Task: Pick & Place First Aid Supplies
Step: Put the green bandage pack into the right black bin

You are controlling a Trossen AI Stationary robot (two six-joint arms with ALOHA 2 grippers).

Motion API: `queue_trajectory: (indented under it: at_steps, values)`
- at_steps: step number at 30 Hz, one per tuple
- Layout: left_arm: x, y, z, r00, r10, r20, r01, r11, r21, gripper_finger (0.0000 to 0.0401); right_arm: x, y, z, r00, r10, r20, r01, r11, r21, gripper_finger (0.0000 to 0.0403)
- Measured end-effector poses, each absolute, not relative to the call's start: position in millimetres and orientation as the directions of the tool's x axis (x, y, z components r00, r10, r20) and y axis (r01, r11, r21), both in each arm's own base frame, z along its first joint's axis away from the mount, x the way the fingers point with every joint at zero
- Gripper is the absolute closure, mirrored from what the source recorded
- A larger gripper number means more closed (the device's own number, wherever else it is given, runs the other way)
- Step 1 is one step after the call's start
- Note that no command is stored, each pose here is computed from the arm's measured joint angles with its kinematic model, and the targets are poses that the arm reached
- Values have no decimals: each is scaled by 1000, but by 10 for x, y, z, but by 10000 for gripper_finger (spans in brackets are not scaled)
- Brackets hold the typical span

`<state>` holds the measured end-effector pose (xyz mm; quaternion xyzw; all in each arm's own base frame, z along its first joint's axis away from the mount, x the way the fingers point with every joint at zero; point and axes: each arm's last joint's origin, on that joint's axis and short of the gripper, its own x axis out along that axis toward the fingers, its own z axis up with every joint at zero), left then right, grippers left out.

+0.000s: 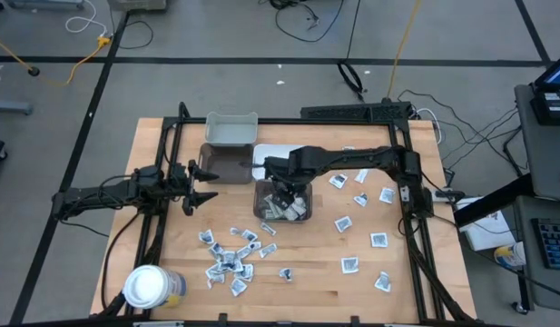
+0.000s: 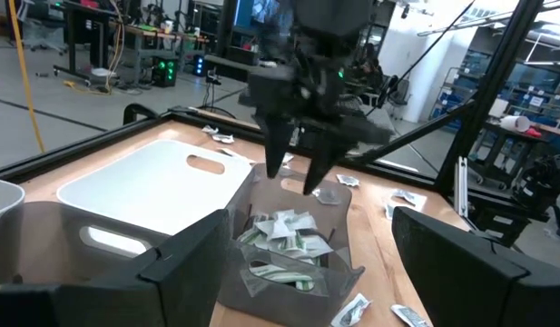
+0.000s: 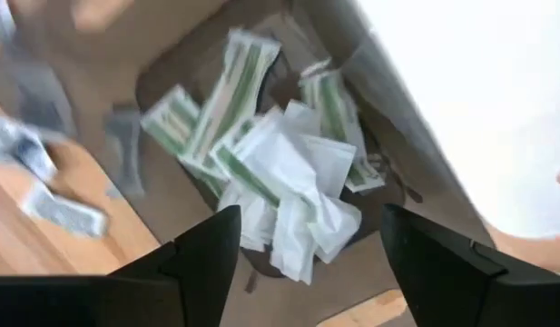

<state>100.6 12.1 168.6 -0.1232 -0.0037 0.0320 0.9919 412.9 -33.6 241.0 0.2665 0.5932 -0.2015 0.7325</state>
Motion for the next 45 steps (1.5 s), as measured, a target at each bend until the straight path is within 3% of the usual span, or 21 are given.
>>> queue_trajectory:
  at_steps: [10, 16, 31, 45]
  values:
    - [1006, 121, 1685, 998, 64, -1, -63, 968, -245, 91, 4004, -544, 2569, 202, -104, -974, 848, 516, 121, 147]
    - [1006, 121, 1685, 998, 64, -1, -63, 968, -245, 91, 3913, -663, 2571, 179, -113, -977, 882, 459, 108, 147]
    - [1006, 121, 1685, 998, 64, -1, -63, 968, -245, 91, 2855, -1015, 2510, 65, -191, -979, 997, 42, 58, 147]
    - [1006, 121, 1684, 998, 64, -1, -63, 968, -245, 91, 1945, -1142, 2317, -28, -160, -987, 937, -347, 29, 147]
